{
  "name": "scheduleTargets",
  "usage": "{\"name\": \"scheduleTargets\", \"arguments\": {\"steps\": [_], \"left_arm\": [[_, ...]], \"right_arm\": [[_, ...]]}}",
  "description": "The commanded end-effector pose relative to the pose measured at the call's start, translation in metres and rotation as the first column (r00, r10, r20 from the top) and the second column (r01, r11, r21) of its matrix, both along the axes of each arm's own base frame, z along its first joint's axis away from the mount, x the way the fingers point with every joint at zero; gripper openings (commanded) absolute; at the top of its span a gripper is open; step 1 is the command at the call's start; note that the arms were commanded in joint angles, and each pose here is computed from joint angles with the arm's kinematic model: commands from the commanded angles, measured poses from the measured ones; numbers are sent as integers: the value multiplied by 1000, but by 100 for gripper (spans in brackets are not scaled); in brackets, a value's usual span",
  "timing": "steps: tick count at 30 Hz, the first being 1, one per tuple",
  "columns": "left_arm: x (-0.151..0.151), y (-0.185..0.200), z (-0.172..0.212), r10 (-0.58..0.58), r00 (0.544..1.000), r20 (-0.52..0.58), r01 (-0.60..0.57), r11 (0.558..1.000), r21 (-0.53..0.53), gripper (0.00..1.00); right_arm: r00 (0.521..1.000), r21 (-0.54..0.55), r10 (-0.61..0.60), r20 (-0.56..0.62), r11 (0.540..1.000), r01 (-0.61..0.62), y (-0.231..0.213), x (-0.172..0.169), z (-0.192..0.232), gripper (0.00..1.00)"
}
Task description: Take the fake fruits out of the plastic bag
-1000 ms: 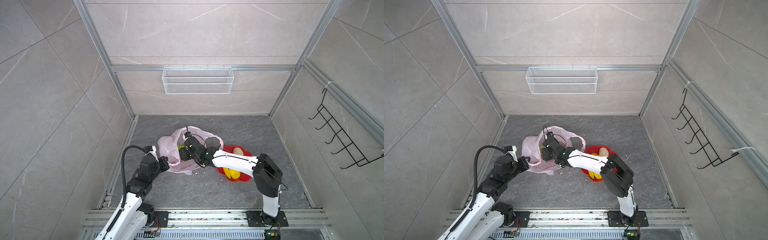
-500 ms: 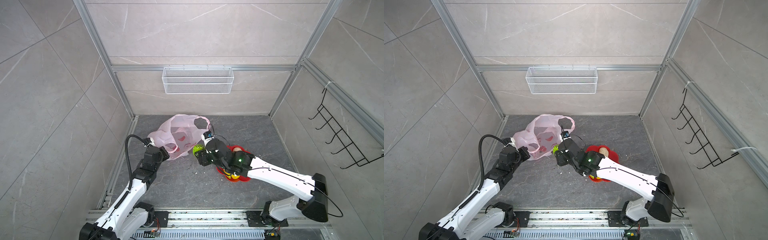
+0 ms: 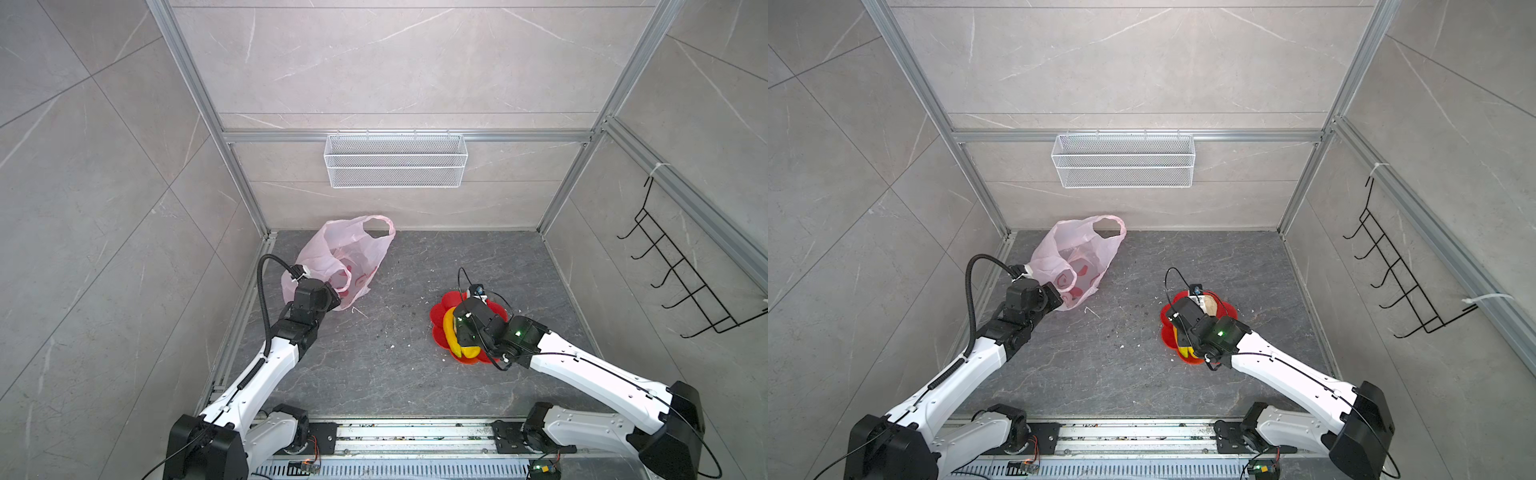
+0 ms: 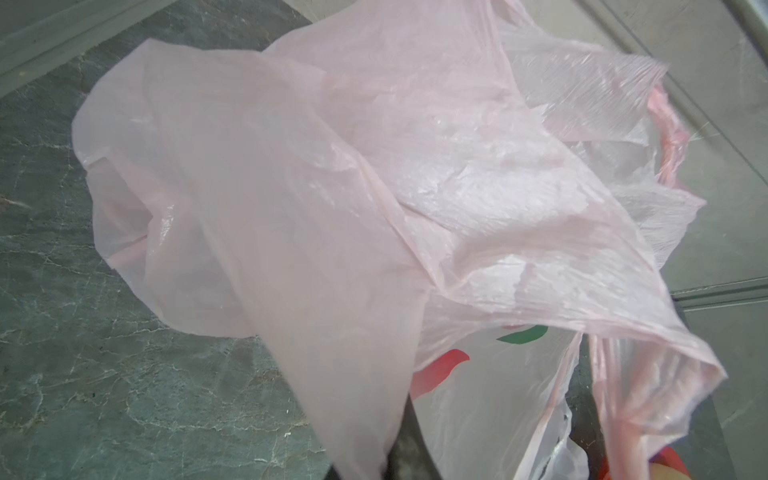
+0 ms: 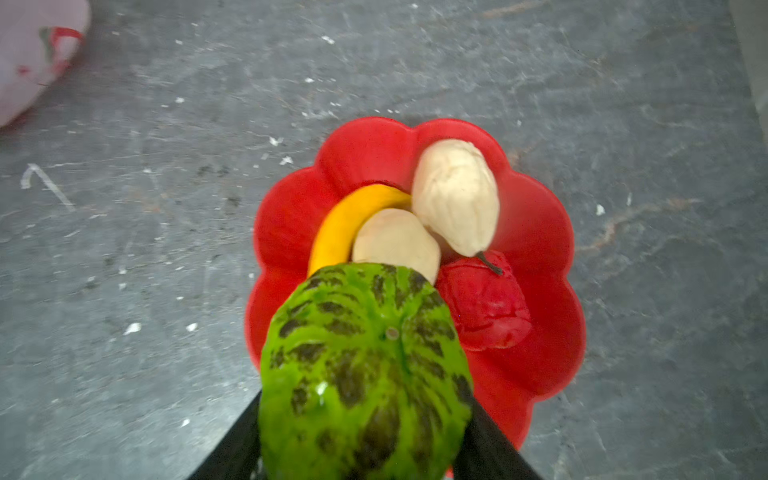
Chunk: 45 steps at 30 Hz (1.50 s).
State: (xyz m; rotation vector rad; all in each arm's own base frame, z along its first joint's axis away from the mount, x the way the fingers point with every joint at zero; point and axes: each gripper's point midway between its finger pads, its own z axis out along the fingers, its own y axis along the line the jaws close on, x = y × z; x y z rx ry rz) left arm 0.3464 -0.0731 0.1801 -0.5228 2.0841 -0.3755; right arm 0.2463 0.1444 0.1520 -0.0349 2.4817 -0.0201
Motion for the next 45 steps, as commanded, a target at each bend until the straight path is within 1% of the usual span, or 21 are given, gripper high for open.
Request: {"name": "scheduleTargets", "arguments": {"steps": [1,4,9,10,13,14,19,20,23,27,30,35,38,40,41,43,45], "left_arm": [[8,-11,18,-50,998,33,51,998,-22,0],[9,-17,22,-80,996,31,81,996,-28,0],[8,-20,26,-101,994,35,102,994,-39,0],[7,-21,26,-105,994,35,106,994,-39,1],[8,-22,31,-112,993,45,114,993,-37,8],[8,-23,33,-118,992,47,120,992,-35,10],[9,-26,44,-143,988,55,145,989,-32,31],[9,-27,47,-146,987,59,148,988,-32,35],[9,-29,58,-158,985,72,161,987,-29,45],[6,-31,77,-185,979,83,187,982,-21,62],[2,-39,89,-230,970,84,234,971,-40,73],[-7,-52,94,-310,948,67,314,948,-45,94],[-15,-54,101,-342,936,82,346,938,-28,100],[-24,-51,112,-348,931,107,351,936,-9,100],[-27,-49,117,-347,930,119,349,937,-3,100],[-35,-46,128,-348,928,133,350,937,12,100],[-42,-43,133,-351,928,126,352,936,20,100]], "right_arm": [[996,-28,-79,-33,997,78,-19,2,-20,20],[993,-8,-106,-57,994,105,-20,7,-33,21],[988,-31,-121,-94,992,118,-20,10,-49,24],[987,-34,-124,-99,992,121,-21,9,-52,25],[984,-31,-137,-109,990,135,-23,7,-56,32],[984,-29,-143,-110,990,140,-23,7,-57,36],[981,-35,-159,-112,987,156,-26,6,-56,61],[982,-35,-161,-103,987,158,-26,7,-51,65],[985,-36,-159,-72,987,157,-28,10,-33,72],[990,-34,-137,-19,990,136,-28,16,4,76],[992,-33,-122,37,992,123,-32,20,40,80],[989,-25,-103,106,994,106,-42,27,90,84],[983,-36,-119,143,991,125,-53,38,103,86],[976,-26,-157,152,986,163,-67,50,99,87],[972,-2,-185,146,982,187,-75,56,94,87],[965,84,-239,113,970,230,-91,70,79,86],[952,129,-293,91,951,280,-107,82,64,83]]}}
